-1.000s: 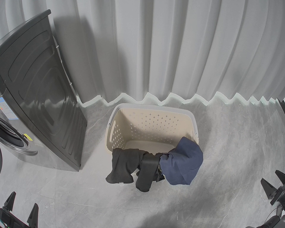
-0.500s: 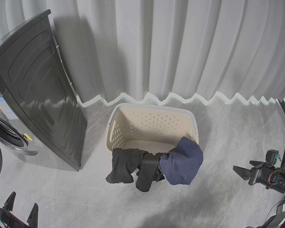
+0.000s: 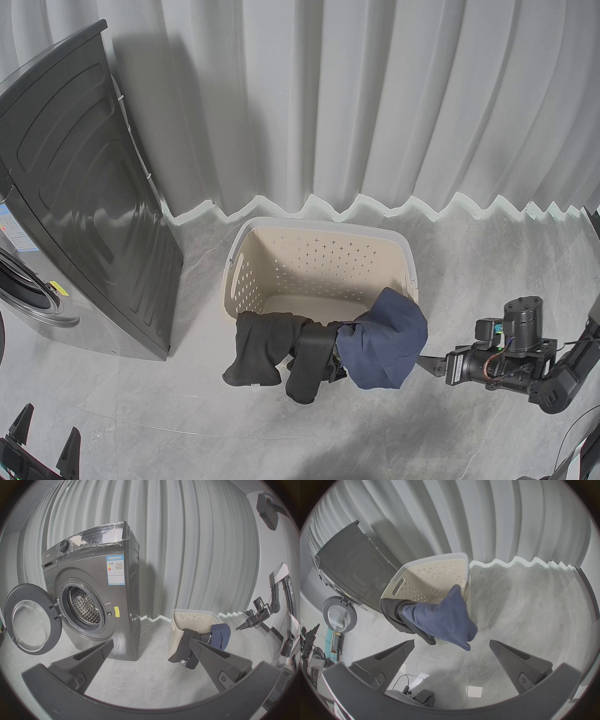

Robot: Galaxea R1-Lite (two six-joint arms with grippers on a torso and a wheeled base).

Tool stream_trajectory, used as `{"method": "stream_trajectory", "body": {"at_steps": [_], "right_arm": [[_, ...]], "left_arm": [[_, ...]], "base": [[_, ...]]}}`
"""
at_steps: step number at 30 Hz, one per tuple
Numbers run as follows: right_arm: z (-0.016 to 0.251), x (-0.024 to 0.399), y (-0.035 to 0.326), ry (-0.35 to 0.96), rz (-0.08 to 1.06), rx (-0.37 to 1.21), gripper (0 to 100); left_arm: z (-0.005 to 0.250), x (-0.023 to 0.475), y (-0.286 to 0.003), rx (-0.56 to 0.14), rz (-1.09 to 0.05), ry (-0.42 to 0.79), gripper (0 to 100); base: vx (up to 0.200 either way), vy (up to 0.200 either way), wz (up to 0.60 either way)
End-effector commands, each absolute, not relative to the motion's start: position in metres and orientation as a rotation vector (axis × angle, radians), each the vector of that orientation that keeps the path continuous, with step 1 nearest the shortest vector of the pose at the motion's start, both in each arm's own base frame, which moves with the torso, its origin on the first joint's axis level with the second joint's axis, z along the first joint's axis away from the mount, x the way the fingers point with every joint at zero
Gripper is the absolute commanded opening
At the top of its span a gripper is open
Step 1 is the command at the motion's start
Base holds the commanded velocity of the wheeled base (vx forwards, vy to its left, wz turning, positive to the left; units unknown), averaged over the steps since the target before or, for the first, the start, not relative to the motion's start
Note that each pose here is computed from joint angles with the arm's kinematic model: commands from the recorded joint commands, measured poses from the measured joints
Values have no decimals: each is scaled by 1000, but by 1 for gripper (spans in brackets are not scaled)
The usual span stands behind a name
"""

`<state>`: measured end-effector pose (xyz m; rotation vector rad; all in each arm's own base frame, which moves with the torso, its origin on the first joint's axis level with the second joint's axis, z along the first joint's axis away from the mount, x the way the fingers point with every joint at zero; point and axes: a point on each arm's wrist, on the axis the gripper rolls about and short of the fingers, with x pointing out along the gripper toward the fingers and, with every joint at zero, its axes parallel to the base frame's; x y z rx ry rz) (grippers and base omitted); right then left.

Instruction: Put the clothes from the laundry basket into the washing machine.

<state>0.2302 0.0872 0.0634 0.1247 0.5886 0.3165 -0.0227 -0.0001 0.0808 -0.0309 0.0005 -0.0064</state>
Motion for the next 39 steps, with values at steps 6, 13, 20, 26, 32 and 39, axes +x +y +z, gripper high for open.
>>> {"method": "stream_trajectory", "body": {"at_steps": [6,13,20,26,32,39], "right_arm": [[31,254,121,666,381,100,100],[23,269,131,662,385,97,100],[18,283,135,650,379,102,100],[16,293,139,642,378,105,100],[13,304,140,629,366,111,100],[9,311,139,619,359,116,0]], "left_arm": [[76,-23,0,-31,-6,-1,100],[76,-23,0,-31,-6,-1,100],[76,-23,0,-29,-6,-3,100],[76,-23,0,-31,-6,-1,100],[76,-23,0,-31,-6,-1,100],[76,-23,0,-31,-6,-1,100]], "base": [[0,0,0],[0,0,0],[0,0,0],[0,0,0],[0,0,0],[0,0,0]]}}
